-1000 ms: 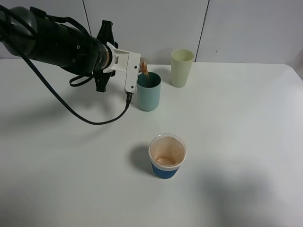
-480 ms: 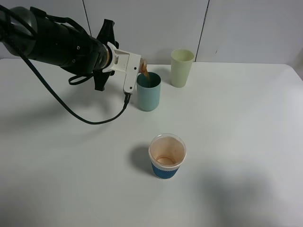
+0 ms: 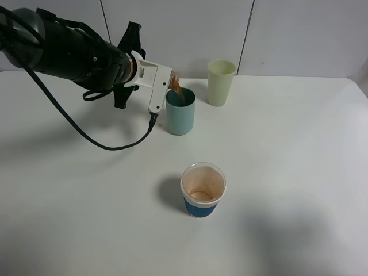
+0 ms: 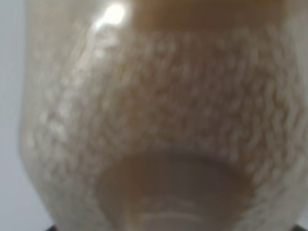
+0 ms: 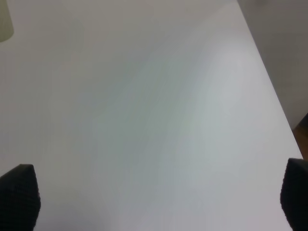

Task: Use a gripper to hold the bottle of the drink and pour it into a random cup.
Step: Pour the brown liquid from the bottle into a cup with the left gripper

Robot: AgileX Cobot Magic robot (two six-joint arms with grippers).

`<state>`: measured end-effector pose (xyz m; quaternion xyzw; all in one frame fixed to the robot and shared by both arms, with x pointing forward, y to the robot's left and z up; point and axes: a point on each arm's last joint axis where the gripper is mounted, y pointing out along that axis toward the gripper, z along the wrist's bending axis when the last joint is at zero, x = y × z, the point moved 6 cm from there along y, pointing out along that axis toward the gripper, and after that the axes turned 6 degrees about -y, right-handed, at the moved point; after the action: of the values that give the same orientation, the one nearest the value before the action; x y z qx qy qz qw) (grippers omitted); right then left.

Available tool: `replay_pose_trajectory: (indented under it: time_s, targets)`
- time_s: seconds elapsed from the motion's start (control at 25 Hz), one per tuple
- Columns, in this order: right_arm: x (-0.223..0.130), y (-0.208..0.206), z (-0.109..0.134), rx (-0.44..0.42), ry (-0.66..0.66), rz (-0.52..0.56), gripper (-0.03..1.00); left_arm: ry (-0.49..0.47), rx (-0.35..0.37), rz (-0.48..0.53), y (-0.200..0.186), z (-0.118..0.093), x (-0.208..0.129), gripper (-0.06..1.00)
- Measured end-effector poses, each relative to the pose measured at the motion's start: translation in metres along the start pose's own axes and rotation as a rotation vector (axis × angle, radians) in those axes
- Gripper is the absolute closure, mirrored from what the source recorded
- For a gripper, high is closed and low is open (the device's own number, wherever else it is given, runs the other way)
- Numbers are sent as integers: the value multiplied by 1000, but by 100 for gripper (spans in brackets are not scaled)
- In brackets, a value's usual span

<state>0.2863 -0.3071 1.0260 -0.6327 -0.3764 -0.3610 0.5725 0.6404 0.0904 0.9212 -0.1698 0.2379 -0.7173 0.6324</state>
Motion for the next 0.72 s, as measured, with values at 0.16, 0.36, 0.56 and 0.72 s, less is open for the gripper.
replay_pose_trajectory:
  time_s: [0.16, 0.36, 0.56, 0.72]
  targets:
    - [0, 0, 0, 0, 0, 0, -3, 7, 5, -1, 0, 2, 0, 61]
    - [0, 0, 0, -1, 0, 0, -3, 7, 42, -8, -1, 17, 3, 61]
    - [0, 0, 0, -1, 1, 0, -3, 10, 47, -11, -1, 18, 4, 61]
    - [0, 0, 0, -2, 3, 0, -3, 30, 47, -11, -1, 18, 4, 61]
